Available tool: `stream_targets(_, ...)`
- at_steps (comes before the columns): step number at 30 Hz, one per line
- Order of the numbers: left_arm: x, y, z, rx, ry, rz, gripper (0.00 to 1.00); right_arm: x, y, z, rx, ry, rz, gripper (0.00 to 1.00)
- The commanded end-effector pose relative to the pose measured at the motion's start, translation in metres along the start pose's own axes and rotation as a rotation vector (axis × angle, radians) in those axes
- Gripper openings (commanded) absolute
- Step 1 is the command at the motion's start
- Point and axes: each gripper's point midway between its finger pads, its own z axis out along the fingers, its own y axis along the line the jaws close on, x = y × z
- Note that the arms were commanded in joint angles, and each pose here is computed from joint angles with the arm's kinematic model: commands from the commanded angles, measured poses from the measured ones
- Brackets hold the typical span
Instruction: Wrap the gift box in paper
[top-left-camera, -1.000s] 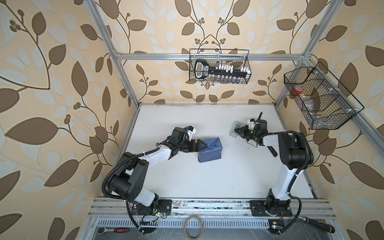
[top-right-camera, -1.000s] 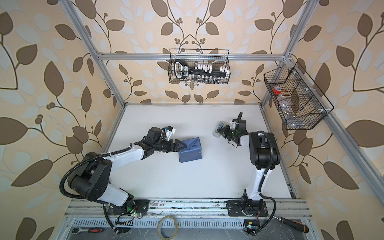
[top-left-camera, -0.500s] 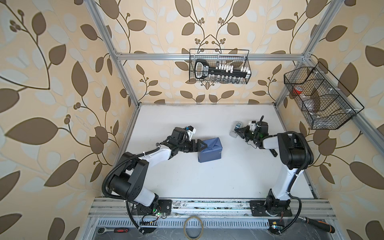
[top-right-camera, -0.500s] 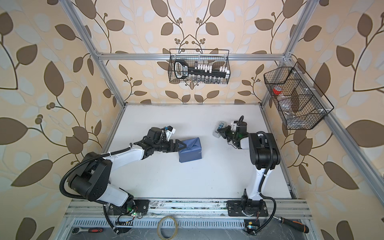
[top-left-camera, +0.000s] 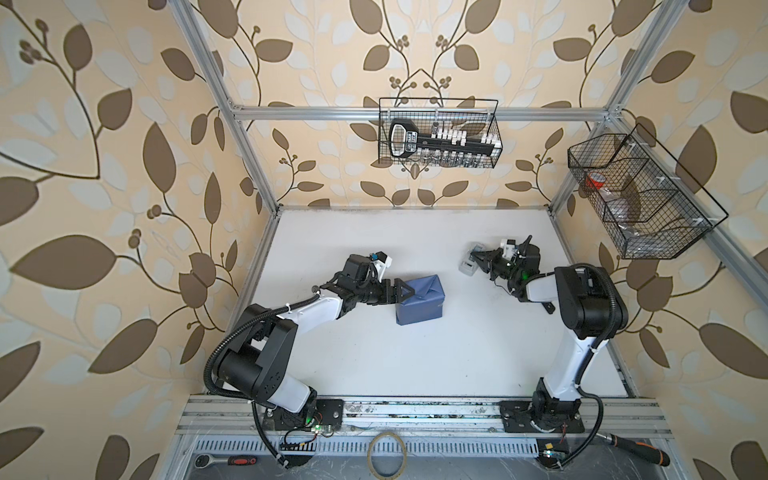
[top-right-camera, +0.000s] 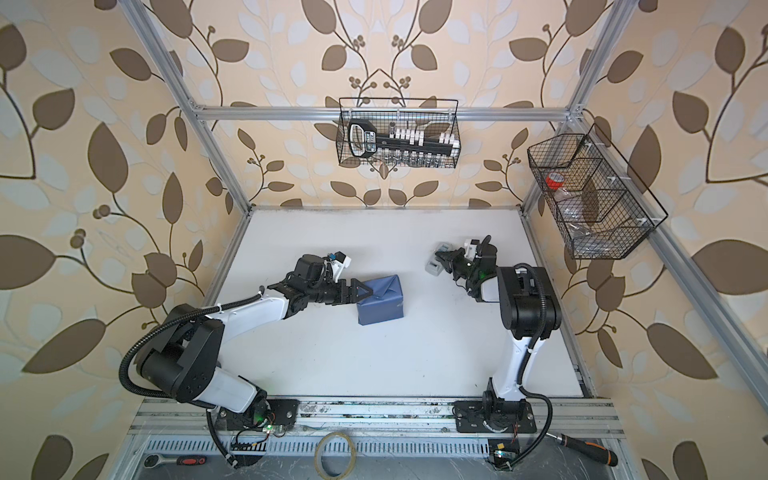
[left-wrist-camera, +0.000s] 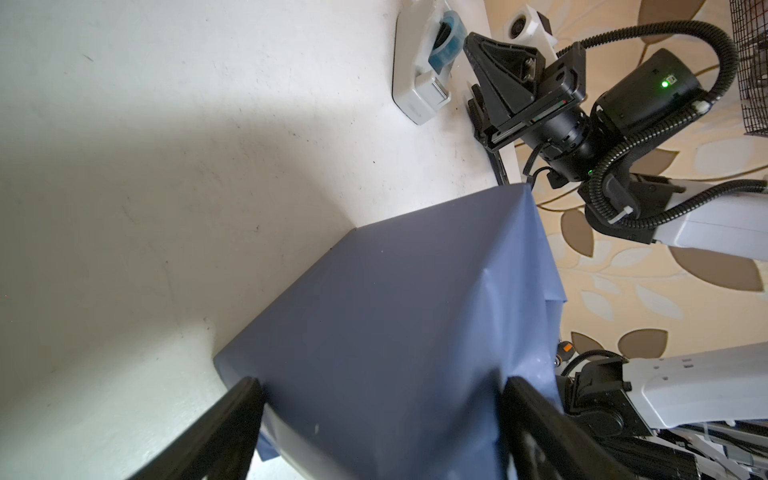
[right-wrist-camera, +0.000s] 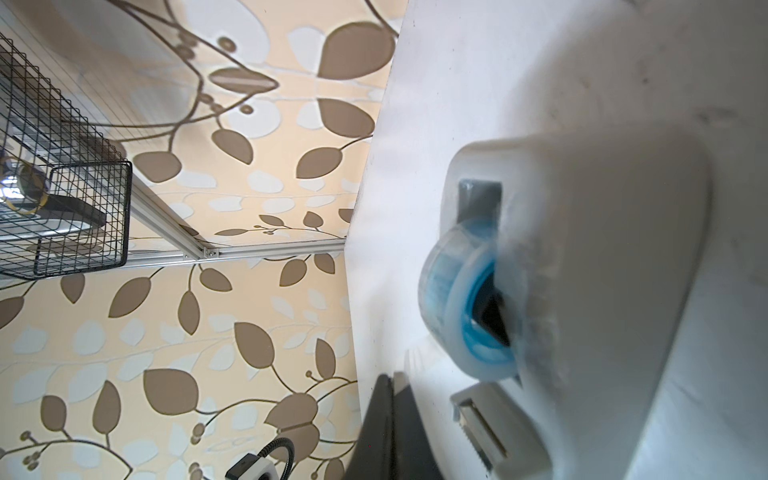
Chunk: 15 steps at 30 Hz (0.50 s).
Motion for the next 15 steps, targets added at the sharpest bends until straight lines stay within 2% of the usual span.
stream_targets(1, 0.024, 0.035, 0.004, -0.128, 0.075, -0.054, 0.90, 0.015, 0.020, 0.000, -0.077, 0.047, -0.018, 0.00)
stream_targets(15, 0.025, 0.036, 0.006, -0.128, 0.078, -0.055, 0.91, 0.058, 0.007, -0.007, -0.041, 0.077, -0.033, 0.00)
